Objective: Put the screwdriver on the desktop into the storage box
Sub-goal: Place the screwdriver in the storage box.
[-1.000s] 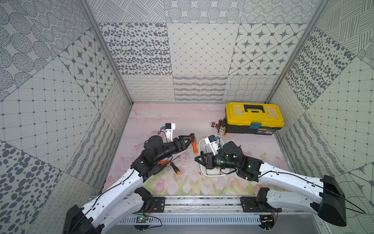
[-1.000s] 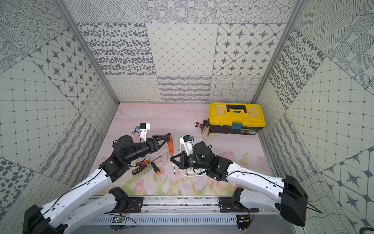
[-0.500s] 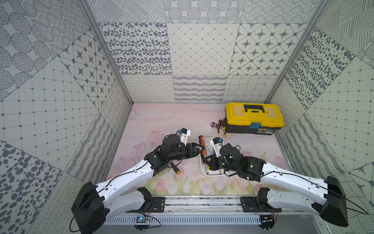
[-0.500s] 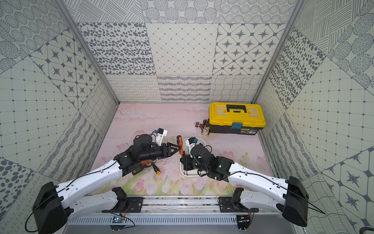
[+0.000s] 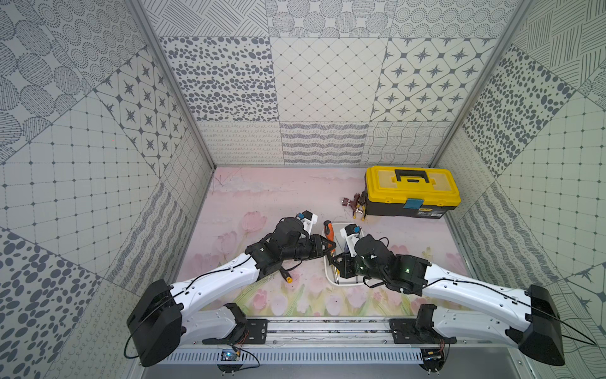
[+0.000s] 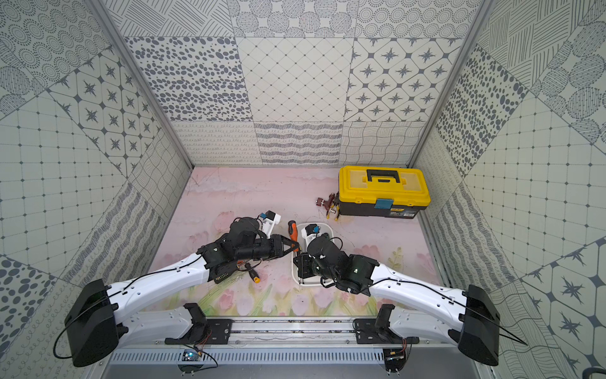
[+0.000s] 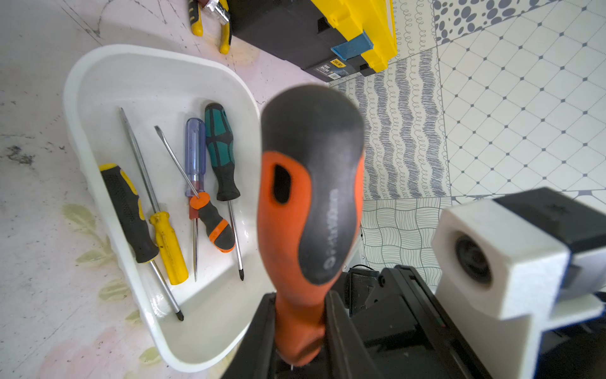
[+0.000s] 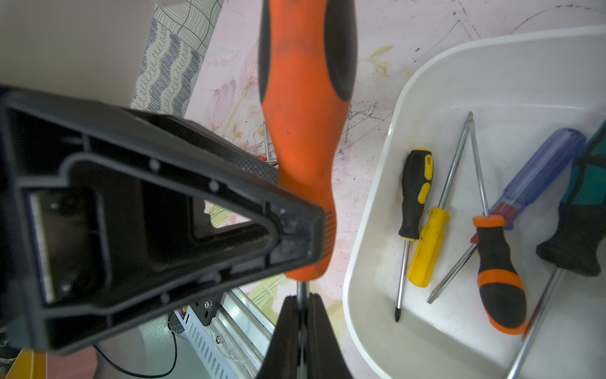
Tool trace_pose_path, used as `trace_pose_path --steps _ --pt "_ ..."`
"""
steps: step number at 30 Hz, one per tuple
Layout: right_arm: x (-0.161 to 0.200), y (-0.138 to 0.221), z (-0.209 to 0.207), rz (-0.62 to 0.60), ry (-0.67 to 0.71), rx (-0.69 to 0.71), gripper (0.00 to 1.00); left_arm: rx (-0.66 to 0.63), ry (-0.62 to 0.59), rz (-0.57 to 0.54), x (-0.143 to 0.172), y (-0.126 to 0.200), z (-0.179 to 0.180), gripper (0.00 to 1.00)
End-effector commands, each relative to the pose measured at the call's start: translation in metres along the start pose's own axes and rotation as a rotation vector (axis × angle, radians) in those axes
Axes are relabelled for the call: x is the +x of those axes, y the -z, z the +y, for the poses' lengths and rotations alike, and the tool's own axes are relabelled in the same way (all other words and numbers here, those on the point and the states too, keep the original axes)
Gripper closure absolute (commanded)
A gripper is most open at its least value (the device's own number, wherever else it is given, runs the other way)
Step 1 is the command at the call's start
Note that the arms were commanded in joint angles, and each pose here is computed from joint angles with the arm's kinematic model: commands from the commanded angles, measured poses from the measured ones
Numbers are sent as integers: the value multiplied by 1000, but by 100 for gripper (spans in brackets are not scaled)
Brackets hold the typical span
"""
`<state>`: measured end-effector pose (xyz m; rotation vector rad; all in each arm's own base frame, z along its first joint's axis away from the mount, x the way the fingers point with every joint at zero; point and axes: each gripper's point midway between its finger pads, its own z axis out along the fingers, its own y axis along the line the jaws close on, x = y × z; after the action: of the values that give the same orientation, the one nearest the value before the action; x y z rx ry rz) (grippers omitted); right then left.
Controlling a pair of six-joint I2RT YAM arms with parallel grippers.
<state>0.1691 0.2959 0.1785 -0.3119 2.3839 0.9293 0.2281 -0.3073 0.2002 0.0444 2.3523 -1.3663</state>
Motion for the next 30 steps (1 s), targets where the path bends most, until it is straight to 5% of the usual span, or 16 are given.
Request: trace_pose_path --steps 1,5,9,16,22,30 --pt "-22 15 26 -83 21 -93 100 -17 -14 -37 -4 4 0 100" --pt "-21 19 23 -83 -15 -137 48 3 -5 -90 -9 11 0 100" --pt "-17 19 22 -35 -91 -256 33 70 -9 -125 -13 20 -10 100" --pt "-6 19 41 29 -121 -460 38 213 -4 -194 -21 40 -28 100" --pt "-5 21 41 24 -125 -474 62 239 19 -227 -25 49 -26 100" --pt "-4 11 36 40 -135 -433 76 287 47 -236 -28 51 -28 100"
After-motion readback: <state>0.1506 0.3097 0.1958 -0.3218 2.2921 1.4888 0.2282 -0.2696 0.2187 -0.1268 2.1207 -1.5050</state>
